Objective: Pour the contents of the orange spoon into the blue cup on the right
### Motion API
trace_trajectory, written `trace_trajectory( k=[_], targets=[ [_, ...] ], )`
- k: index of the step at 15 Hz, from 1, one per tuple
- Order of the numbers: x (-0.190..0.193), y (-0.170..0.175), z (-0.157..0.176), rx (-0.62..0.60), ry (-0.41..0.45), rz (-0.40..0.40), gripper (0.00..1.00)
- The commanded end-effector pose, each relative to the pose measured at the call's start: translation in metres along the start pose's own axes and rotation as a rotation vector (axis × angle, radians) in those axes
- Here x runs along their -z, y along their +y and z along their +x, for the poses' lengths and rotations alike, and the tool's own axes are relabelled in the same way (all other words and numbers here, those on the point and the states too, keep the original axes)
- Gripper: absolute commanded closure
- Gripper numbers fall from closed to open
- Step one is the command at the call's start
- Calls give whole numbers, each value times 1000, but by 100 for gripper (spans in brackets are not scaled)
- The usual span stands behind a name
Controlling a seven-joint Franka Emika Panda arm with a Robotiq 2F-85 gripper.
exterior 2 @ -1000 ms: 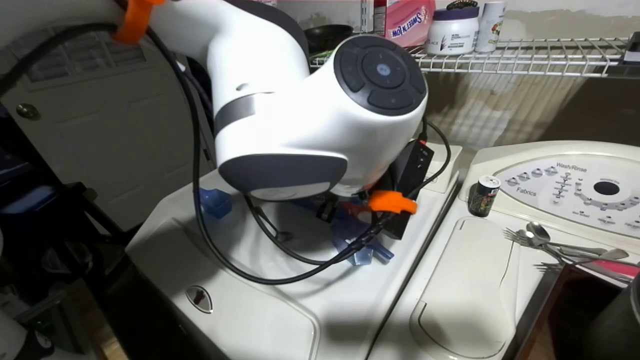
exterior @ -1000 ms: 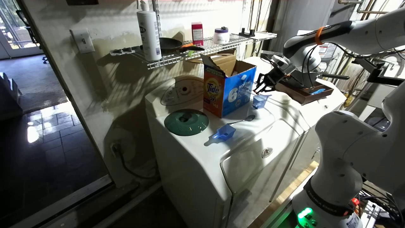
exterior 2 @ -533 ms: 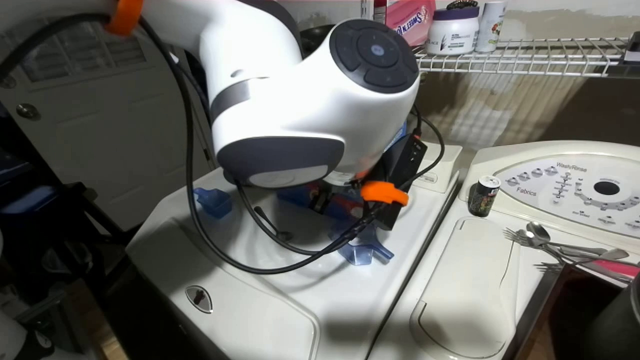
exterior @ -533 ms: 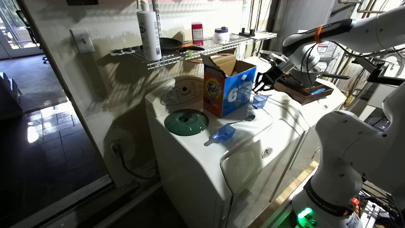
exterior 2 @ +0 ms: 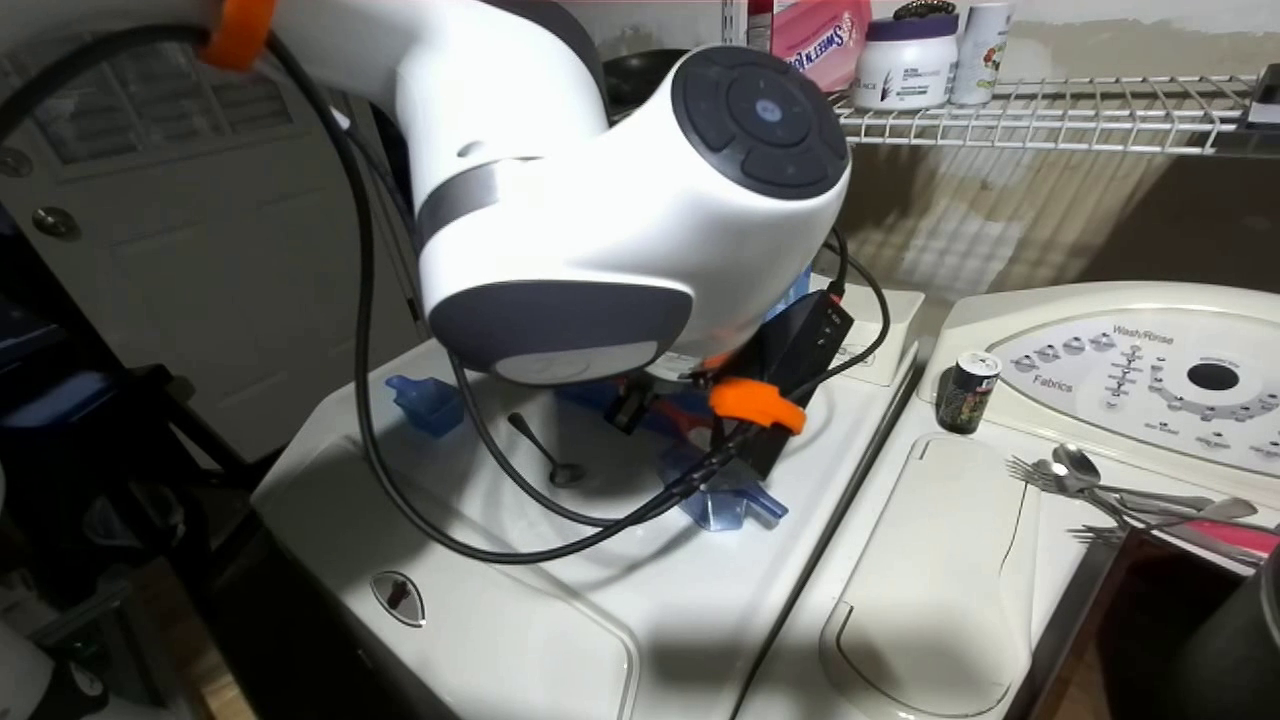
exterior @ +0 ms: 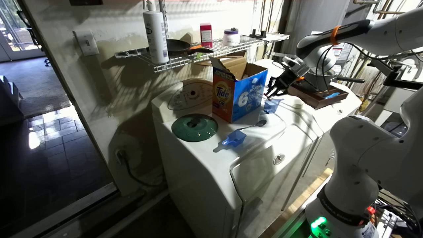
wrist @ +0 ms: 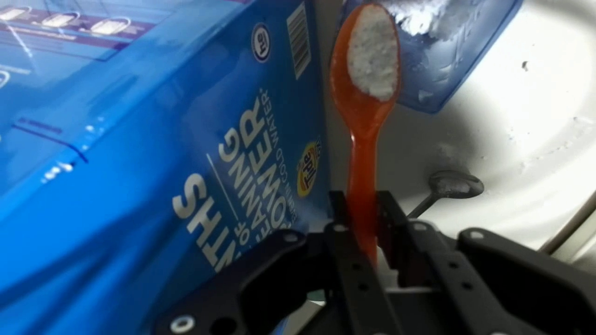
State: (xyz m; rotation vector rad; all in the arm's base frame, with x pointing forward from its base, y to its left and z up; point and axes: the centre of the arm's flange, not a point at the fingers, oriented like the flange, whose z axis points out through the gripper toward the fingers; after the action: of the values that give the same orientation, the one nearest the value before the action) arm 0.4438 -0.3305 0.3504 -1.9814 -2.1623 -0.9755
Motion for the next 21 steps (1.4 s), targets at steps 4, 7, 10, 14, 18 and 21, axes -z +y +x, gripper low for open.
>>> trace_trajectory(
  k=[4,7,10,14,18,21],
  targets=[
    [6,1,-6,-52,99,-45,95],
    [6,-1,-9,-70,117,-62,95],
    [8,-2,-12,-85,132,-76,95],
    [11,-2,-16,-107,152,-95,95],
    [14,-4,-18,-118,181,-122,95],
    [16,-5,-19,-132,212,-135,95]
  ],
)
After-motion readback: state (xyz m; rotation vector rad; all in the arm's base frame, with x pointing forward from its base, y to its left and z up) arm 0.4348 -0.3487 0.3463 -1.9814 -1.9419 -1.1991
